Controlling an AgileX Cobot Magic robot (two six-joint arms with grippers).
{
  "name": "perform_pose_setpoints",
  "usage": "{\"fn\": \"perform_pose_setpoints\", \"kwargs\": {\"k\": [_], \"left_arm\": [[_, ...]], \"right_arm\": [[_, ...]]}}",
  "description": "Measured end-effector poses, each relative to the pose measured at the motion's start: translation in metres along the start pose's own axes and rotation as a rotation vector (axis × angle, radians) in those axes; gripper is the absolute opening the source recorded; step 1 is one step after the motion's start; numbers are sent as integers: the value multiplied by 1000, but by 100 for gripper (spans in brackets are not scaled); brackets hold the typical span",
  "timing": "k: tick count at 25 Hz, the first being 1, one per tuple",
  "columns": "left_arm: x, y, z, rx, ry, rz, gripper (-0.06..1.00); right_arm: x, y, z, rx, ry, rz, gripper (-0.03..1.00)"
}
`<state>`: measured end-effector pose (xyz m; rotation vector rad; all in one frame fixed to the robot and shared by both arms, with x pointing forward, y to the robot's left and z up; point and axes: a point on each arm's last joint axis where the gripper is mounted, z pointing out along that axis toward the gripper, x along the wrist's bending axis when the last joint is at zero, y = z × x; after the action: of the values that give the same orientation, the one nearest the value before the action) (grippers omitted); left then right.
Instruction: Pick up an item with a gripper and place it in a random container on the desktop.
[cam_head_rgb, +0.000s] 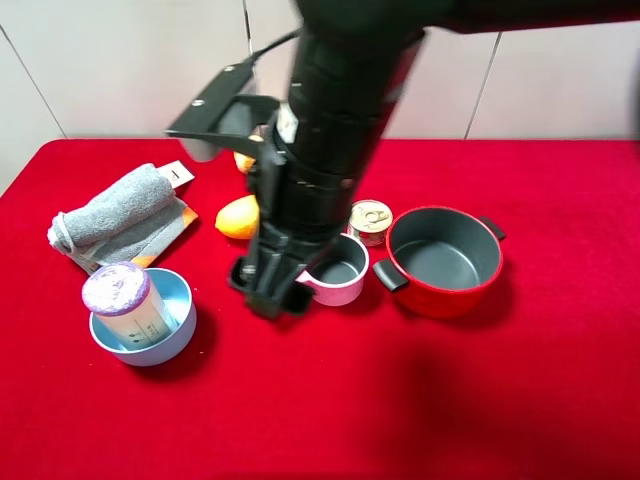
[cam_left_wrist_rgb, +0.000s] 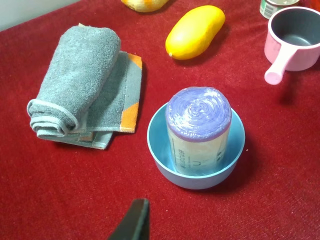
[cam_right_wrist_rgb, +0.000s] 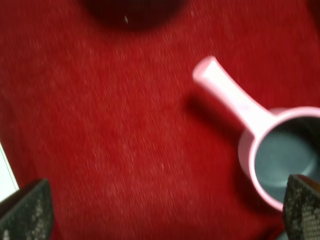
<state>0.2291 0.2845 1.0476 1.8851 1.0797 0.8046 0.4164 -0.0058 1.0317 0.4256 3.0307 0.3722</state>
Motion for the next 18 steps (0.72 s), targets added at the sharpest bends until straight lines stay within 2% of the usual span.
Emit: {"fn": "perform_pose_setpoints", "kwargs": {"k": [18], "left_arm": [[0,0,0,0,0,0,99]], "right_arm": [[-26,-107,-25,-34,-103,316,69]]}}
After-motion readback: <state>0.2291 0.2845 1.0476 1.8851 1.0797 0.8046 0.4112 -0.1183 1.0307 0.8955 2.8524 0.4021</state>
